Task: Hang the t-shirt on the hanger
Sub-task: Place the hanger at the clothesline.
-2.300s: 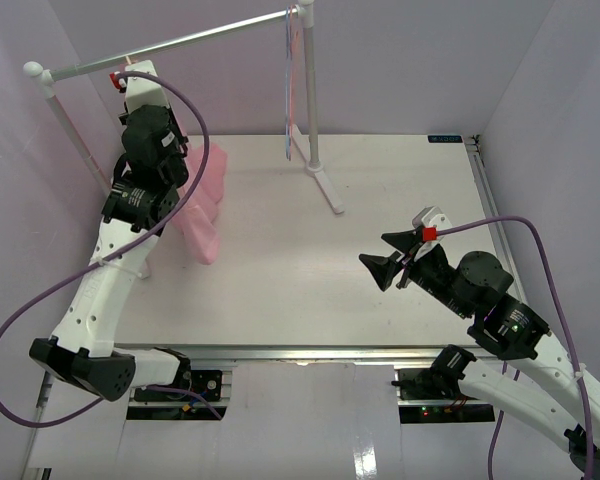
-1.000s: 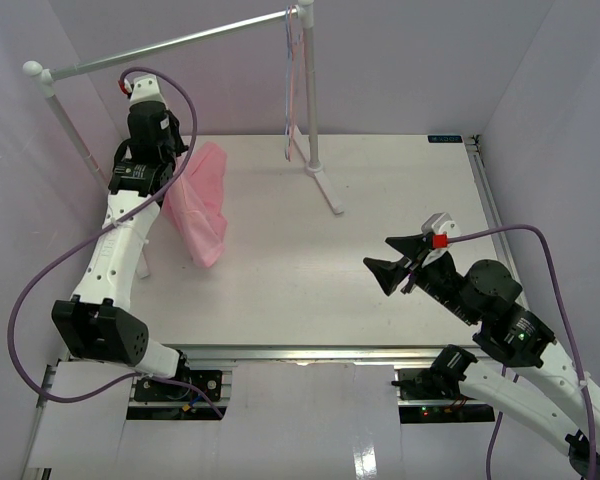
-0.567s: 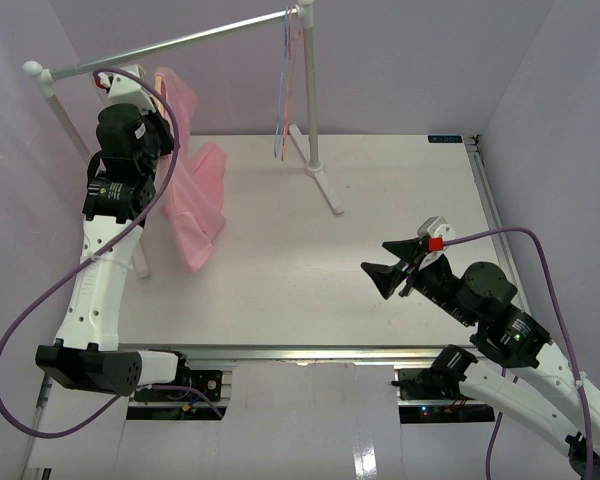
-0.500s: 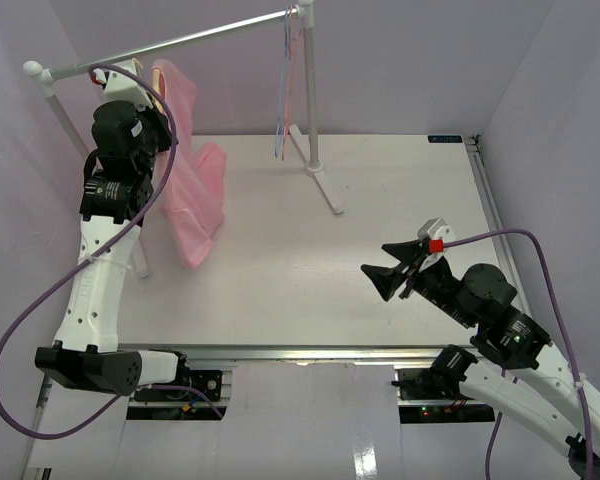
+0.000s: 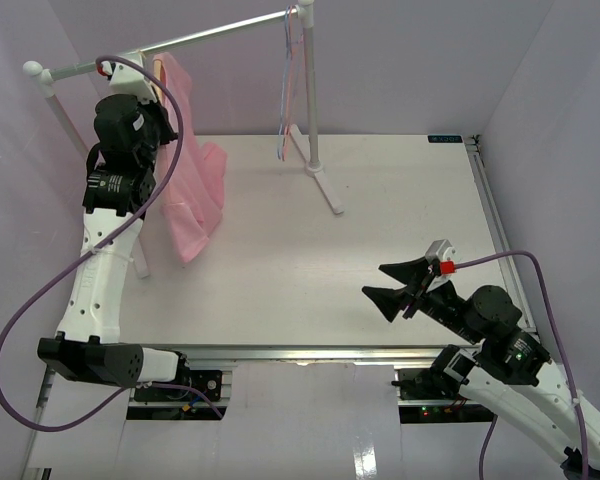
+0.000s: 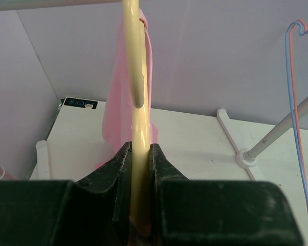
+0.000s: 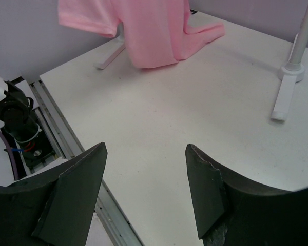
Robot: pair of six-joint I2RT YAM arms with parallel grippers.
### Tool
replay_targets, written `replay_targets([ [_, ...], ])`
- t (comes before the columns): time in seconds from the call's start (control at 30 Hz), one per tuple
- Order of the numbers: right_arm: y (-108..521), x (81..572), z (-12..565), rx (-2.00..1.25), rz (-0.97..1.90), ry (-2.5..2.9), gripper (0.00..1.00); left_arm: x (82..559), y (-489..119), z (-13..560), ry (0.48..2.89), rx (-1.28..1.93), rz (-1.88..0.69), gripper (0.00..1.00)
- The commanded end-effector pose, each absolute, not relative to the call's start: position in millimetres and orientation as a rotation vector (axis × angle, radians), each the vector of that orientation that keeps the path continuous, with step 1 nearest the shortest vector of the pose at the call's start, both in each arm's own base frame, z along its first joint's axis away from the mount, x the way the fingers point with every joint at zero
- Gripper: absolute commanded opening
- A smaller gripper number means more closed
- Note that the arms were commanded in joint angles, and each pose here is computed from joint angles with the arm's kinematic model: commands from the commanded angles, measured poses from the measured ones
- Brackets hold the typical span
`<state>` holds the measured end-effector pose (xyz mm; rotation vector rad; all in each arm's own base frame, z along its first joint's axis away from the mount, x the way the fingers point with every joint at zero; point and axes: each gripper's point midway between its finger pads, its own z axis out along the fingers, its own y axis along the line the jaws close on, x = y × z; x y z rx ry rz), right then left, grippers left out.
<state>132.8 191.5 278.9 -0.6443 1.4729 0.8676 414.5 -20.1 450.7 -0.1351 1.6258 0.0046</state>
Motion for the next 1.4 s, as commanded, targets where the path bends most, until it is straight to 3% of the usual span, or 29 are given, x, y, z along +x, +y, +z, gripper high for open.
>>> replay_targets([
  [0.0,195.5,122.3,278.3,-0.632,0.955,1.441,0.69,415.0,-28.6,477.4,1.526,-0.083,-0.043,0.00],
  [0.9,196.1,107.1,257.3,-0.654,1.032,1.408,0.69,432.2,0.8,486.0,1.438,-0.160,0.134,0.00],
  [1.37,196.1,104.2,259.0,-0.661,1.043,1.394,0.69,473.3,2.1,461.1,1.522,-0.160,0.173,0.00],
])
